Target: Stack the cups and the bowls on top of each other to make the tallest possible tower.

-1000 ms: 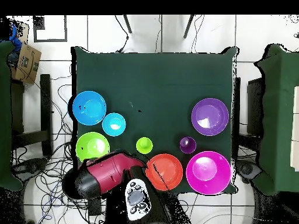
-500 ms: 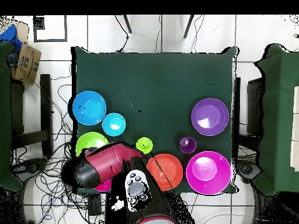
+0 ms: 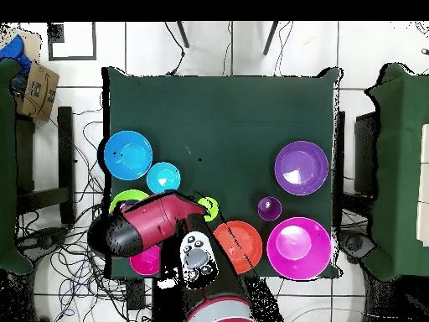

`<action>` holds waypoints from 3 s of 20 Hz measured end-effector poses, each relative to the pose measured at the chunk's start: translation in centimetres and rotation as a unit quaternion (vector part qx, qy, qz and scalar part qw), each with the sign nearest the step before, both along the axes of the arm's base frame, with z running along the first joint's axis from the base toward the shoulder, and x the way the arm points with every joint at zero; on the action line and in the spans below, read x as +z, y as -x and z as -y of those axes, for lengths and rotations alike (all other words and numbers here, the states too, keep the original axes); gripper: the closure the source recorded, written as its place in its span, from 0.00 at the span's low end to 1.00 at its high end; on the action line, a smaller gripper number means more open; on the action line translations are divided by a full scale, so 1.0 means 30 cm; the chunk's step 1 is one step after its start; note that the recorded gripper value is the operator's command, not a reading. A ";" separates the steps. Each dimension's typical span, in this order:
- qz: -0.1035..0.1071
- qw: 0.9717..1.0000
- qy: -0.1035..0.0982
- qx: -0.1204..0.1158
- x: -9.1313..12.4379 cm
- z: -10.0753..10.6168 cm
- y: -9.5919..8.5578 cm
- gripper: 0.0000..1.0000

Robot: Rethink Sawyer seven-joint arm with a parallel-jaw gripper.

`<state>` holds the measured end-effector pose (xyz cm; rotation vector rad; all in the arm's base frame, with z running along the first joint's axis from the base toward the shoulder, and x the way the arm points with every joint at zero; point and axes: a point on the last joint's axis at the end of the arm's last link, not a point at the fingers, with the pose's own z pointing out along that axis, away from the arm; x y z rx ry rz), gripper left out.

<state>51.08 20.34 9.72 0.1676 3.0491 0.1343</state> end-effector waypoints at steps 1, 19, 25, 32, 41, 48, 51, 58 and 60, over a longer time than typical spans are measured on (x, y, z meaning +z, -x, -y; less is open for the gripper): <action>0.000 1.000 0.000 0.000 -0.002 0.000 -0.003 0.00; 0.000 1.000 -0.001 -0.024 -0.009 0.078 -0.041 0.00; -0.014 1.000 -0.005 -0.026 -0.060 0.073 -0.033 0.00; -0.037 0.999 -0.009 -0.025 -0.134 0.066 -0.006 0.00; -0.057 0.998 -0.009 -0.014 -0.215 0.063 0.032 0.00; -0.066 0.998 -0.006 0.000 -0.254 0.067 0.066 0.00; -0.070 0.998 -0.005 0.006 -0.271 0.070 0.082 0.00; -0.076 0.997 -0.002 0.017 -0.298 0.080 0.106 0.00; -0.077 0.997 -0.001 0.020 -0.304 0.085 0.112 0.00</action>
